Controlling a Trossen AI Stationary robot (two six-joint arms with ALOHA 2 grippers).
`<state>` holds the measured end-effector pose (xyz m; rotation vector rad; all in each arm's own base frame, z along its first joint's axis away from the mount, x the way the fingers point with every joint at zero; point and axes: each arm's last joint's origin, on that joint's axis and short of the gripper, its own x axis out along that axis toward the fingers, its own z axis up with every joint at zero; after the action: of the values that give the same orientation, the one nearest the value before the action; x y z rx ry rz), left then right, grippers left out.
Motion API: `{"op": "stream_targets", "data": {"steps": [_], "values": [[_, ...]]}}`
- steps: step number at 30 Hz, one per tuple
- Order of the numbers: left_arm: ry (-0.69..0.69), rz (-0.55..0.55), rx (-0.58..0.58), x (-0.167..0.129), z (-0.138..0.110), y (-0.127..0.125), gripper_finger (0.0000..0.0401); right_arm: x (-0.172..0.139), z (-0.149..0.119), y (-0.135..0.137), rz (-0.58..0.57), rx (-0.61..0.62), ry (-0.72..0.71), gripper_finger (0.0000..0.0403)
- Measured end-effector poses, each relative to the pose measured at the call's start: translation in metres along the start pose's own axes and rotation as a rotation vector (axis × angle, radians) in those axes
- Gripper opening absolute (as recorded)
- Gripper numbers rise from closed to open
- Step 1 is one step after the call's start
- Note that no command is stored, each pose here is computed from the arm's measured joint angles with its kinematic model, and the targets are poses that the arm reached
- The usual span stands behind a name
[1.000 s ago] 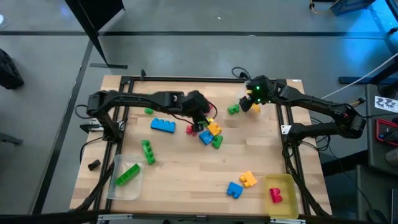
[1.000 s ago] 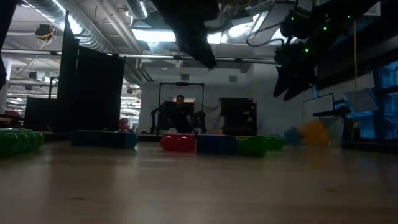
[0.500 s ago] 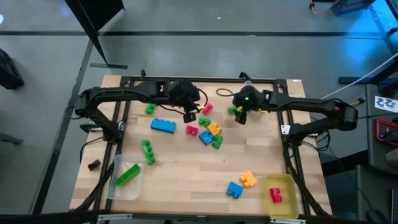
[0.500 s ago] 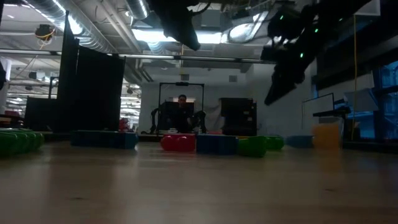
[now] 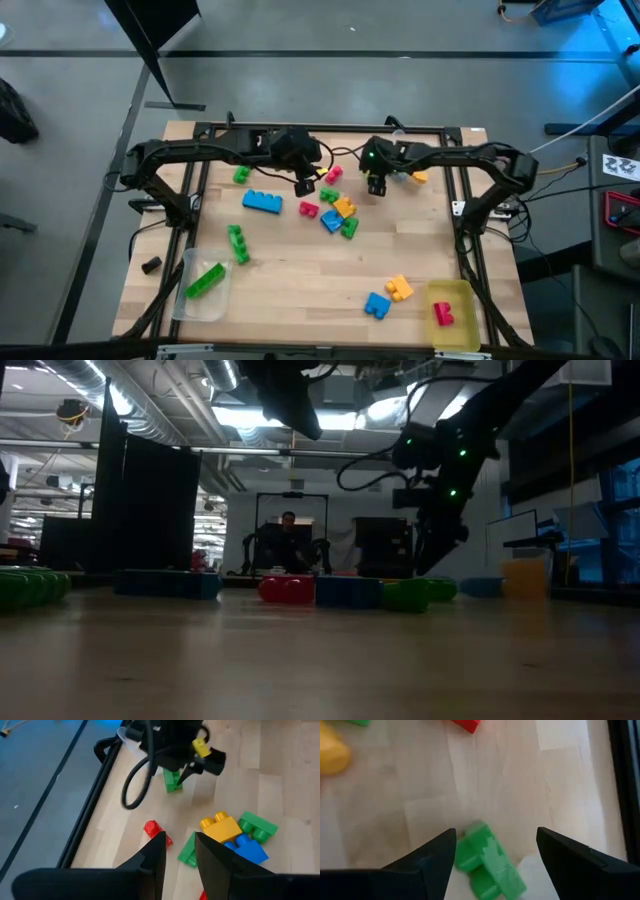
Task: Sort blocks by size
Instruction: Put the top right 2 stud green game piece into the yellow bin
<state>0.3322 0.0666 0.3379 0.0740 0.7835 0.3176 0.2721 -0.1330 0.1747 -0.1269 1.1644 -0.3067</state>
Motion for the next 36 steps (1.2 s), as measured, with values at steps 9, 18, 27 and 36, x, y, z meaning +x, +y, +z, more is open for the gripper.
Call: {"op": "stream_targets", "data": {"steps": [9, 18, 27, 36], "values": [[0.038, -0.009, 0.013, 0.000, -0.004, 0.000, 0.0088, 0.023, -0.007, 0.002, 0.061, -0.040, 0.181, 0.0252], [0.048, -0.010, 0.016, 0.000, -0.005, -0.001, 0.0088, 0.022, -0.007, 0.003, 0.071, 0.010, 0.214, 0.0112], [0.048, -0.010, 0.009, 0.000, -0.005, -0.001, 0.0088, 0.010, 0.000, -0.001, 0.092, 0.011, 0.269, 0.0012], [0.049, -0.010, 0.009, 0.000, -0.005, -0.001, 0.0088, -0.002, 0.017, -0.010, 0.061, 0.048, 0.234, 0.0011]]}}
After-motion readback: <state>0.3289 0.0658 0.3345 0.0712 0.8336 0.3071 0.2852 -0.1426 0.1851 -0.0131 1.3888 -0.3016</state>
